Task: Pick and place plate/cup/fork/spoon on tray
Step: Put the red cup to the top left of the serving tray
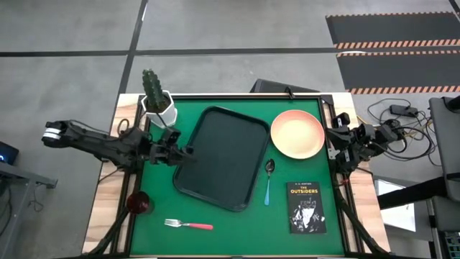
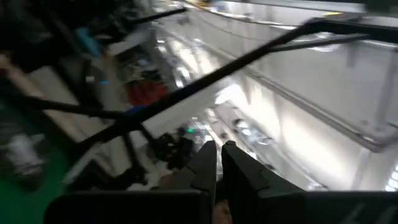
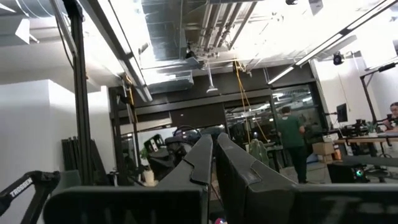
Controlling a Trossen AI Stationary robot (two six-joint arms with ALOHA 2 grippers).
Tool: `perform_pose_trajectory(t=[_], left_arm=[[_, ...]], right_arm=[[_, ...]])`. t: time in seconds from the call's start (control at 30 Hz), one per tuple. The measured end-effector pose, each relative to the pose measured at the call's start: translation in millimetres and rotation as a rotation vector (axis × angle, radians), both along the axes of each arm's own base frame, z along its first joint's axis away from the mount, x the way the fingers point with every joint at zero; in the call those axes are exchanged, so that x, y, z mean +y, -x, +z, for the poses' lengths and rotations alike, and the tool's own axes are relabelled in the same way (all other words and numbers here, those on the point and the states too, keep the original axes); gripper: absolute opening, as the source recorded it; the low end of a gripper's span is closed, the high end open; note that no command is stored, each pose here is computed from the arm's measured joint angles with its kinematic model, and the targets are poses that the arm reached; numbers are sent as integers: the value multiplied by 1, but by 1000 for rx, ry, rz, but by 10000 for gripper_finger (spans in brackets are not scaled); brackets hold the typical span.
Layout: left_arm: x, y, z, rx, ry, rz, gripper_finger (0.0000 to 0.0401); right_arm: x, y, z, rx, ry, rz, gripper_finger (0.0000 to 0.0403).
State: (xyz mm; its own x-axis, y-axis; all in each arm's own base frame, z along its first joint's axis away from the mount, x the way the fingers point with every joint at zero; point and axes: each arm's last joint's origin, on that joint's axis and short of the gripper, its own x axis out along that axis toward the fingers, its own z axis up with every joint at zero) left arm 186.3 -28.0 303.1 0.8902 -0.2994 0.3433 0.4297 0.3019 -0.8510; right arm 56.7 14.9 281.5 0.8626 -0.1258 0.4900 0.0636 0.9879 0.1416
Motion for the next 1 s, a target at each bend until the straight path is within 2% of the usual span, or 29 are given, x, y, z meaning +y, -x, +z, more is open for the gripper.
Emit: perform_pose_trajectory(t=[0.17,0.27,0.43,0.6,0.67,0.77,1.0], left_arm=[[4,9,-12,196,-9,80,8],[4,13,-8,163,-13,91,8],[4,15,-7,128,-101,117,8],[4,13,-8,132,-113,120,8],[4,12,-9,127,-153,131,8],[4,10,-8,91,-216,152,8],[3,4,-4,-10,-272,184,8]], right_arm=[[0,0,0,-1,-1,0,9],[0,0,0,-1,-1,0,9],[0,0,0,-5,-28,15,9],[0,0,0,-3,-30,17,9],[0,0,0,-2,-29,17,9],[0,0,0,-2,-29,17,9],[0,0,0,1,-28,16,9]])
